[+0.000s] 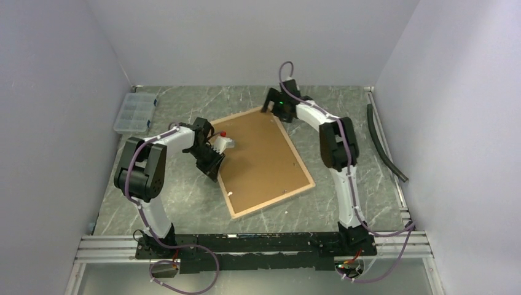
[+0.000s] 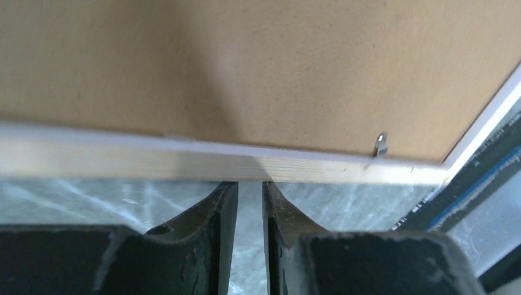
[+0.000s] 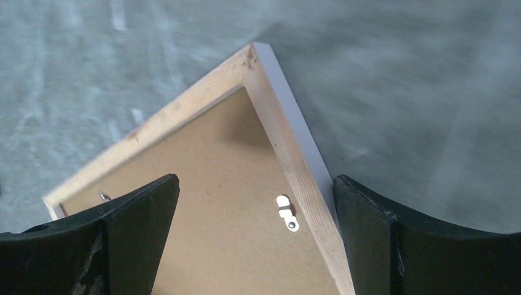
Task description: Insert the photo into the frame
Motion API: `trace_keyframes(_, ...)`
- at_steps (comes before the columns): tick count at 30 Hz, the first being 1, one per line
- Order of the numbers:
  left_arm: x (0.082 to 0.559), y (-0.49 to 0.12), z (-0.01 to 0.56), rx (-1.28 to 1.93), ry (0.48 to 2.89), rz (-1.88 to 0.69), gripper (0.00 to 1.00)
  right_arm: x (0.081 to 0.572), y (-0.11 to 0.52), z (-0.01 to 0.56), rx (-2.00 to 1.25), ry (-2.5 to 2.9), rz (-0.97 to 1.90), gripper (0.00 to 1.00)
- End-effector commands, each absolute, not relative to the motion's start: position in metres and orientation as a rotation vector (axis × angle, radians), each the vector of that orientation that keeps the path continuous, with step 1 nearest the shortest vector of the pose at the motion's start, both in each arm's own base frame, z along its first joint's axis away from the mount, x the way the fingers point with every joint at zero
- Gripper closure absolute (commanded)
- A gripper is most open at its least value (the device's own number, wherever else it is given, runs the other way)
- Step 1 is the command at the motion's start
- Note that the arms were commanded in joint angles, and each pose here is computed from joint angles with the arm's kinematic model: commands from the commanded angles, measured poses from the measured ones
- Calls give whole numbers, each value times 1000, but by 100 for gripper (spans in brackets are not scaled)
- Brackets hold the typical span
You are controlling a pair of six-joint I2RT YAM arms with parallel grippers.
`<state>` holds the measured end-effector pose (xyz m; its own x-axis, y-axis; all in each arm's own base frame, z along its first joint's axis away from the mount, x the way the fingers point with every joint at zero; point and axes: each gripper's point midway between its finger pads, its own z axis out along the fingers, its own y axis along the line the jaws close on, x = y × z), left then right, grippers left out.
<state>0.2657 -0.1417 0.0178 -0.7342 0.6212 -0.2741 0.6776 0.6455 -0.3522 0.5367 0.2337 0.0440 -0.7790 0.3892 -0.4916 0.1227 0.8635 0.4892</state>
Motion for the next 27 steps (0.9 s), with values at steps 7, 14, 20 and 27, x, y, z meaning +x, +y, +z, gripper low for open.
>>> trace_keyframes(7,240,-211,34,1204,2670,-906,65,498,416,93,-123,2426,1176,0)
trace_keyframes(14,222,-198,92,1233,2658,-973,21,517,349,143,-47,2296,959,0)
trace_keyframes(20,255,-160,159,1075,2546,-974,6,514,278,189,114,2230,753,0)
trace_keyframes(27,383,-60,147,647,2552,-627,14,417,219,166,386,2330,624,0)
